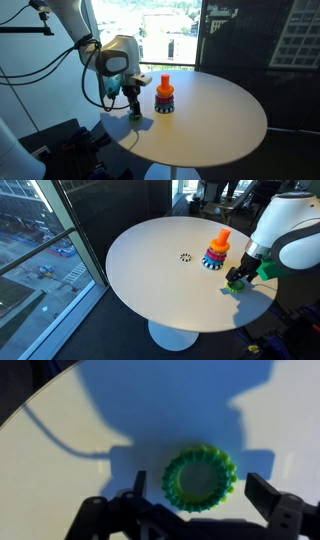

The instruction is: Put the green ring on the orange stand

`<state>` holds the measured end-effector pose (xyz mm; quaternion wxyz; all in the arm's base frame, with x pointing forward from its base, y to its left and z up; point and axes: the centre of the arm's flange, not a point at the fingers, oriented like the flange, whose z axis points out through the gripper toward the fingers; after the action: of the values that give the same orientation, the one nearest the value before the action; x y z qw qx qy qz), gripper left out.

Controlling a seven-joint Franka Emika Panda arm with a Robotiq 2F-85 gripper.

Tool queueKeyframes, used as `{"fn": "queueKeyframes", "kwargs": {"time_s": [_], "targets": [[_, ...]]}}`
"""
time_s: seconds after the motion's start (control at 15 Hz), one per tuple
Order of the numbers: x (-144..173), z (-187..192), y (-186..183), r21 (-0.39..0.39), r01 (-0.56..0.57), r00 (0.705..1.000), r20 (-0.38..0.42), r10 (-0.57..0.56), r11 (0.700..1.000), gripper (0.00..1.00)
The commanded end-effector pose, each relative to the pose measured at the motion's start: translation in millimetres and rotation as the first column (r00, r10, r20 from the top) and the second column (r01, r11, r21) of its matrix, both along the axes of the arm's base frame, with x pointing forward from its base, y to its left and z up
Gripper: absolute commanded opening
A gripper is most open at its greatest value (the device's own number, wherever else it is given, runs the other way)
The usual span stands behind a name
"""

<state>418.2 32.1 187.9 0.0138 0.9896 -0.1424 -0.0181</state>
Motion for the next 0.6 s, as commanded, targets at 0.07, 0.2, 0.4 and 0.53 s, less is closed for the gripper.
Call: {"fn": "queueKeyframes", "kwargs": {"time_s": [0.07, 0.2, 0.4, 0.53], "targets": [[8.0, -5.6, 4.3, -0.026, 0.012, 1.000, 0.007, -0.012, 1.000, 1.00], [8.8, -7.1, 4.9, -0.031, 0.014, 1.000, 0.007, -0.014, 0.999, 1.00], [10.0, -9.3, 5.6, -0.037, 0.016, 1.000, 0.005, -0.016, 0.999, 1.00], [10.6, -10.1, 5.8, -0.038, 0.016, 1.000, 0.004, -0.016, 0.999, 1.00]]}}
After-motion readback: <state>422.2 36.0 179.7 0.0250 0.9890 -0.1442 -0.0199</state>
